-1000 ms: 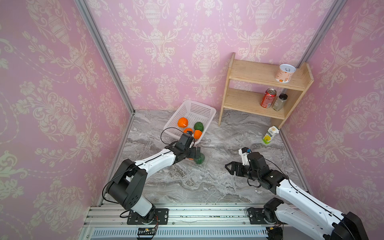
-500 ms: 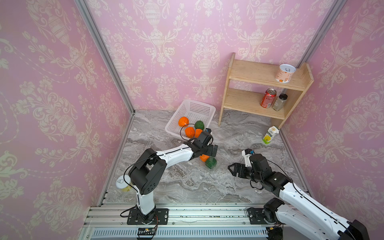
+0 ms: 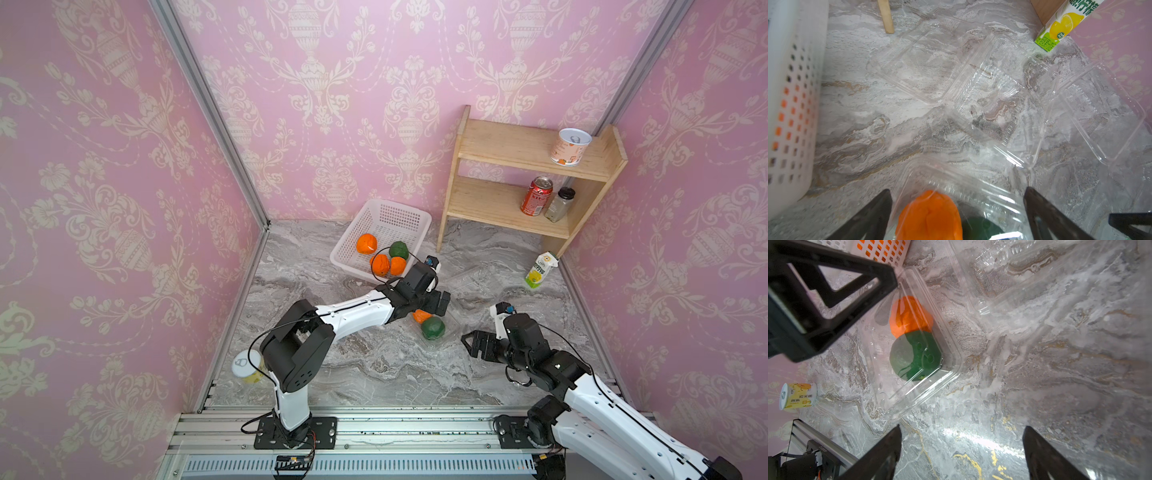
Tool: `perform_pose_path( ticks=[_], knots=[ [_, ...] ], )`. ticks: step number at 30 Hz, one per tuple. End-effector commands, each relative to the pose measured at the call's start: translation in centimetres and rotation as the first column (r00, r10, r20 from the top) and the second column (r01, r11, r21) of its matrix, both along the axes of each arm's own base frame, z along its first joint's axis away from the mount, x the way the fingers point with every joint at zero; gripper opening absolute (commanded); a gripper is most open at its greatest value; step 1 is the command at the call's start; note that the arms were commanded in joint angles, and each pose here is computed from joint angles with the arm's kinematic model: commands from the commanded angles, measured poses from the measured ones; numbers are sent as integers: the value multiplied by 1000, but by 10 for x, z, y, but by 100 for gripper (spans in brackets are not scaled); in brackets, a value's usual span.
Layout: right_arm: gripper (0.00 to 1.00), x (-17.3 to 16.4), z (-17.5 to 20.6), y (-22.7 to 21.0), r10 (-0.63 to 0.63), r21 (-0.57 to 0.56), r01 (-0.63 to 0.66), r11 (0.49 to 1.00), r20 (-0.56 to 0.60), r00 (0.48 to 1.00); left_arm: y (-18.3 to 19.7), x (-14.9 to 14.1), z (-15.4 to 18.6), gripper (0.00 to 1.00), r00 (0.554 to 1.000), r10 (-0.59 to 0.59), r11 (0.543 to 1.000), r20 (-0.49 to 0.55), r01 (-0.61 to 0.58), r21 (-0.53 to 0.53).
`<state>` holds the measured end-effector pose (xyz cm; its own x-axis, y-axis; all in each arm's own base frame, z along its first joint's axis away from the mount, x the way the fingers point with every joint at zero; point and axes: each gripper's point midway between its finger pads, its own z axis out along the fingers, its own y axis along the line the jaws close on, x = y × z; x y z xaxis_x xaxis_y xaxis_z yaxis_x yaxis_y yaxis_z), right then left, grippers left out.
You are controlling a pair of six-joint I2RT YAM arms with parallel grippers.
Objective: Take oranges out of containers
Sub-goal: Move the packing box to the center of the board.
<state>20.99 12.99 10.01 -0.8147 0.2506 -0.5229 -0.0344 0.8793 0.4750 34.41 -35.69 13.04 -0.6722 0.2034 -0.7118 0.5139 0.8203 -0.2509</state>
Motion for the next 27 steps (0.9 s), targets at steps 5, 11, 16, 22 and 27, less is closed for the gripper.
perform_pose_path(
  ticks=[5, 11, 16, 22, 27],
  knots=[
    [92, 4, 4, 5, 35, -8, -35, 999, 1, 999, 65, -26, 53, 99, 984, 125, 991, 125, -129, 23],
    [94, 15, 19, 24, 122, 23, -123, 992, 56, 991, 153, -50, 61, 99, 912, 319, 925, 258, -359, 123],
    [95, 29, 22, 40, 147, 60, -150, 987, 54, 988, 195, -74, 40, 99, 884, 401, 879, 242, -445, 169],
    [95, 50, 16, 53, 184, 27, -184, 983, 18, 983, 223, -94, 3, 99, 866, 458, 848, 200, -494, 195],
    [95, 64, 8, 64, 204, 20, -204, 979, -13, 979, 235, -100, -15, 99, 856, 476, 820, 201, -514, 250]
  ],
)
